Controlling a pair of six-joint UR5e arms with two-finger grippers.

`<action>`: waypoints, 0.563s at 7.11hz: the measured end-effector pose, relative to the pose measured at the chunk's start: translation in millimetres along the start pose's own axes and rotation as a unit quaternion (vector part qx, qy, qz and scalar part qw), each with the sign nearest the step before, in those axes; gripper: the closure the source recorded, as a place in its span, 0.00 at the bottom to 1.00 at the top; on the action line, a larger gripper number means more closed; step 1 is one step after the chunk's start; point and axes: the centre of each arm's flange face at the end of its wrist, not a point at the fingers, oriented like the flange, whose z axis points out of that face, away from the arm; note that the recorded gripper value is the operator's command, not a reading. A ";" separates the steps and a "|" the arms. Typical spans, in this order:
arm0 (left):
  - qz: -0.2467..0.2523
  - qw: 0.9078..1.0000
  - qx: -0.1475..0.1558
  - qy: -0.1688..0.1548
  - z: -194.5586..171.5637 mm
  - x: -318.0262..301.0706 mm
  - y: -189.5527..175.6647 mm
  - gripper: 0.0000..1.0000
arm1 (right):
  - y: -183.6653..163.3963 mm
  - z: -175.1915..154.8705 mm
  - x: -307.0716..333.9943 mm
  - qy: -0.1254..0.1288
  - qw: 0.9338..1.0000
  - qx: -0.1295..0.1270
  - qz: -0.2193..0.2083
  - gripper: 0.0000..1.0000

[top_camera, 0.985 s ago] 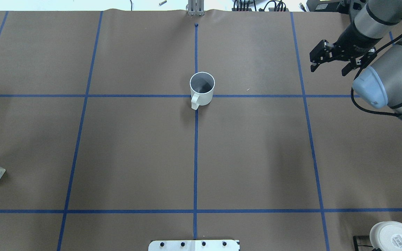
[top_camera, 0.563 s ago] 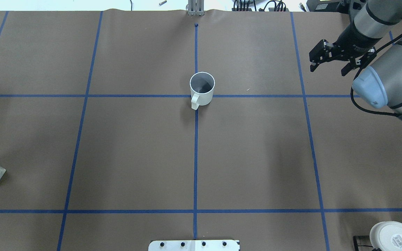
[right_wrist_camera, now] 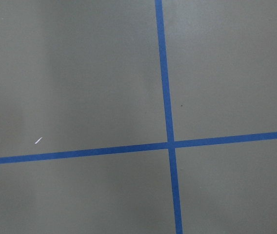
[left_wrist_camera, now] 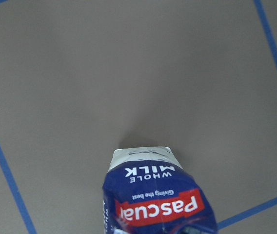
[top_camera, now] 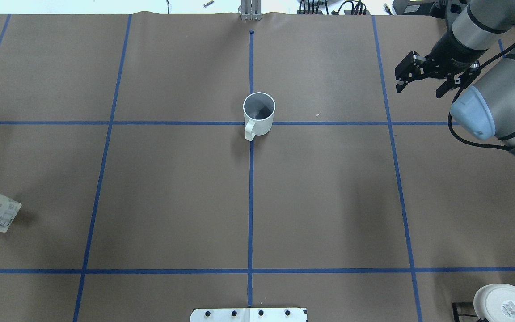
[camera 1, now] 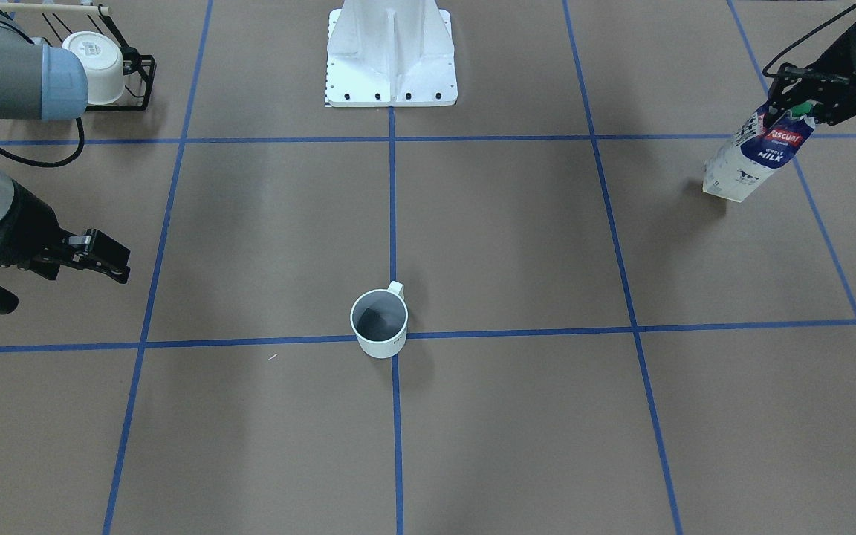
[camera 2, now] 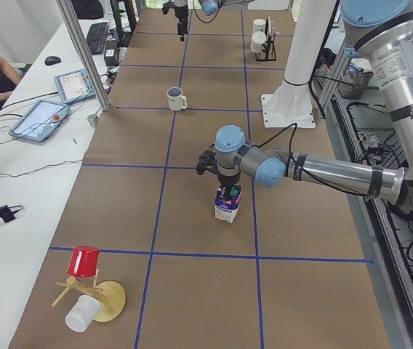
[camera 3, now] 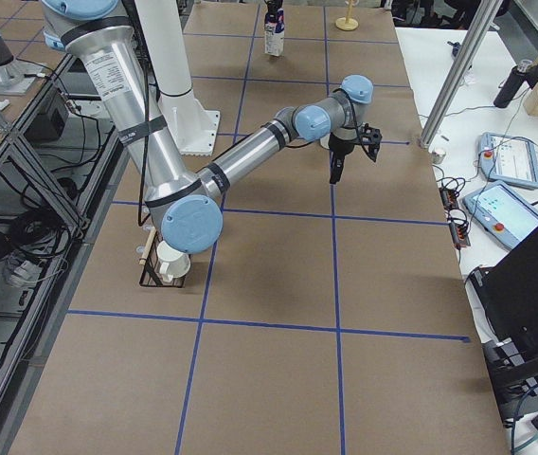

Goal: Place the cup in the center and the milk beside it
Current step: 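Grasp the Pascual milk carton with the left gripper and lift it, then carry the milk carton with the left gripper beside the white mug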

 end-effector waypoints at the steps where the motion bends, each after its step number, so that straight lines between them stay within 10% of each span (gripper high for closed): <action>1: -0.010 1.000 -0.002 -0.001 -17.1 20.2 -33.6 1.00 | 1.1 -2.5 -0.3 -0.002 1.000 0.002 -0.001 0.00; 4: -0.069 0.997 -0.015 -0.009 -74.6 109.6 -169.9 1.00 | 3.2 -6.3 -1.4 -0.005 1.000 0.003 -0.004 0.00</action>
